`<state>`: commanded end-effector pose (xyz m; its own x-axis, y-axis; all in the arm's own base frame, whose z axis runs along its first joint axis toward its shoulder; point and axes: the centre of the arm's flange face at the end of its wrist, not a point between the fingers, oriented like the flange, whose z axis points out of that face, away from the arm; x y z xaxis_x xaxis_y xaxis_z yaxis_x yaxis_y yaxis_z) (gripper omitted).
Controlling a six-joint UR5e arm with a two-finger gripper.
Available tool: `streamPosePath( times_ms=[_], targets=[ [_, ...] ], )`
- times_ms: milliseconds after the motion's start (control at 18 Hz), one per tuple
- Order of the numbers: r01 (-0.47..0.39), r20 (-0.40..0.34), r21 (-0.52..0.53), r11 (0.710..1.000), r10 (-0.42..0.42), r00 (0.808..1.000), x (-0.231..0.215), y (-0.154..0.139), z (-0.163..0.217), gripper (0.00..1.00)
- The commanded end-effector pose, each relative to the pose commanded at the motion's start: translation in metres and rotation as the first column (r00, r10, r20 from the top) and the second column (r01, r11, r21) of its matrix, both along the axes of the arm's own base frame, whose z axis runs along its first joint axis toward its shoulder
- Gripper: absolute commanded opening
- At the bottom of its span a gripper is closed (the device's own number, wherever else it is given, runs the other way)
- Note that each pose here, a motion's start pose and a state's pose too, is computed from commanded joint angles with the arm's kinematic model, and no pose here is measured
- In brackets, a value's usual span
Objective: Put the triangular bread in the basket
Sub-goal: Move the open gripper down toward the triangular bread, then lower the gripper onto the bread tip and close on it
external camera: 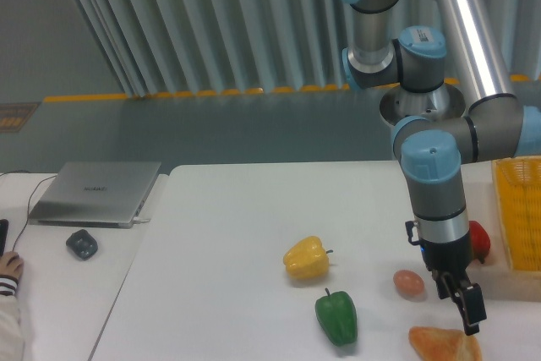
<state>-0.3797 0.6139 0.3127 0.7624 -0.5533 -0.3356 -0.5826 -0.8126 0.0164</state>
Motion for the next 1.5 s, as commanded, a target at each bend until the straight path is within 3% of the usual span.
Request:
streamPosePath(
  times_ms=[222, 667, 778, 1500],
  targets=[
    [-0.044, 0.02, -0.004, 0.999, 0.044, 0.999, -0.002, 0.002, -0.015, 1.0],
    [-0.039, 0.035, -0.021, 0.999, 0.04, 0.999, -0.003, 0.006, -0.032, 1.0],
    [-0.039, 0.036, -0.021, 0.999, 0.04, 0.999, -0.003, 0.006, -0.032, 0.94],
    [-0.049, 0.013, -0.019, 0.999, 0.049, 0.999, -0.007, 0.008, -0.025, 0.96]
  ],
)
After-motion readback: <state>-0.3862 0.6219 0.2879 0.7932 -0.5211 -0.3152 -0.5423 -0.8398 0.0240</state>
